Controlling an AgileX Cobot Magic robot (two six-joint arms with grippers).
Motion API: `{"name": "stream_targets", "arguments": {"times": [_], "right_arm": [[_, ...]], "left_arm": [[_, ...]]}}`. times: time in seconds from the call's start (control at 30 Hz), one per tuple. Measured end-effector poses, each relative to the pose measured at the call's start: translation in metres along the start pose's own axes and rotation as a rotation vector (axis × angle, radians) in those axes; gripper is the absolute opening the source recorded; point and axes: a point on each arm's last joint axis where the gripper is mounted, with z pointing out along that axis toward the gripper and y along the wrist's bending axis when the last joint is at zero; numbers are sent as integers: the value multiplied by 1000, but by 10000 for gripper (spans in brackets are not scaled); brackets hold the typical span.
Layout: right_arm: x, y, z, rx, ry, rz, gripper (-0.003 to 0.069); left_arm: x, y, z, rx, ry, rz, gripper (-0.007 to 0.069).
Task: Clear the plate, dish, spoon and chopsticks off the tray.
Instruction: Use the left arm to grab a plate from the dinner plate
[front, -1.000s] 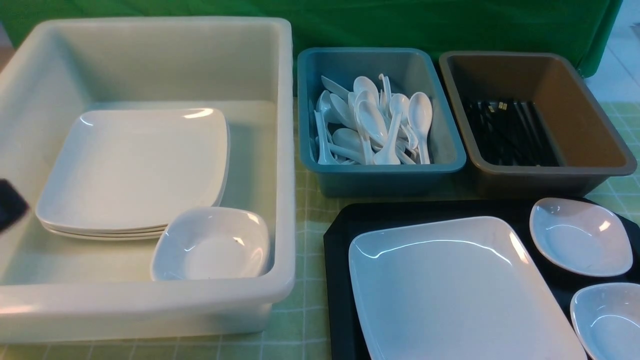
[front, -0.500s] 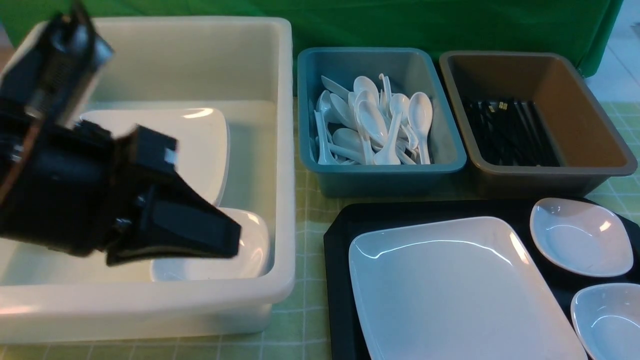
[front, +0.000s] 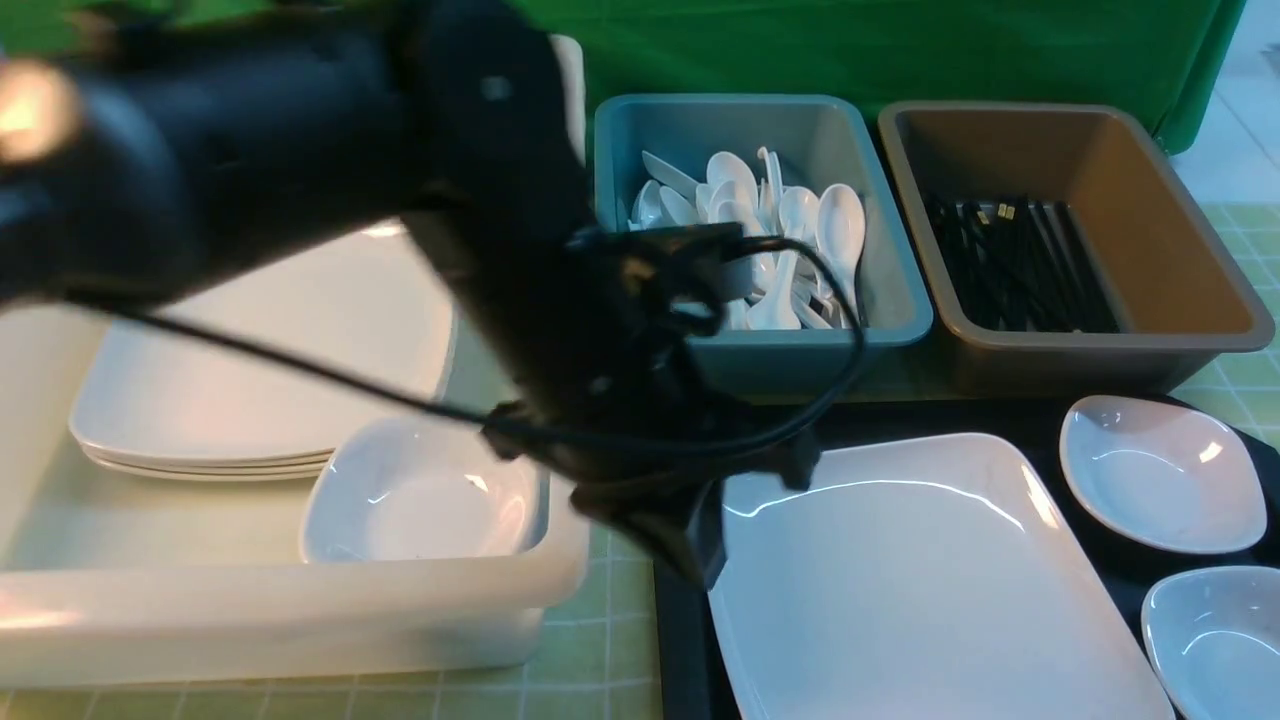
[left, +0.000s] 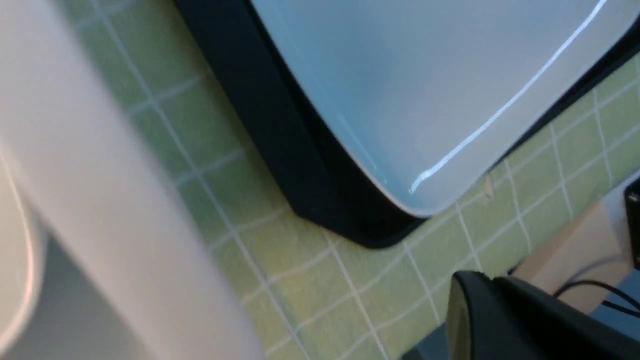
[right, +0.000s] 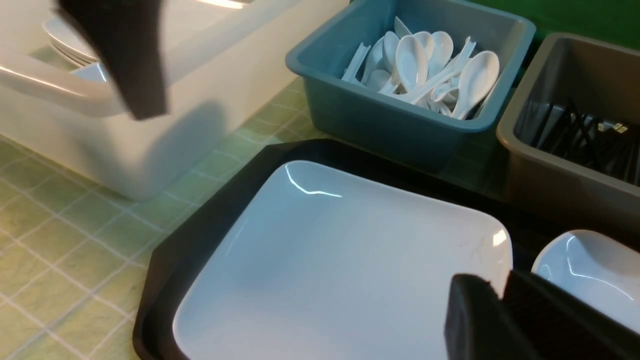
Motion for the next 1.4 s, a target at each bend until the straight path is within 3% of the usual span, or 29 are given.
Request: {"name": "stream_targets", "arguments": {"times": [0.23, 0.47, 0.83, 1.4], "right_arm": [[0, 0, 0, 0, 0, -2, 95], [0, 0, 0, 0, 0, -3, 103], [0, 0, 0, 0, 0, -3, 111], [0, 0, 0, 0, 0, -3, 121]], "left_arm": [[-59, 1, 36, -134, -39, 119, 211], [-89, 4, 60, -183, -51, 270, 344], [-100, 22, 110, -249, 55, 443, 361], [-104, 32, 141, -258, 69, 462, 361]]}}
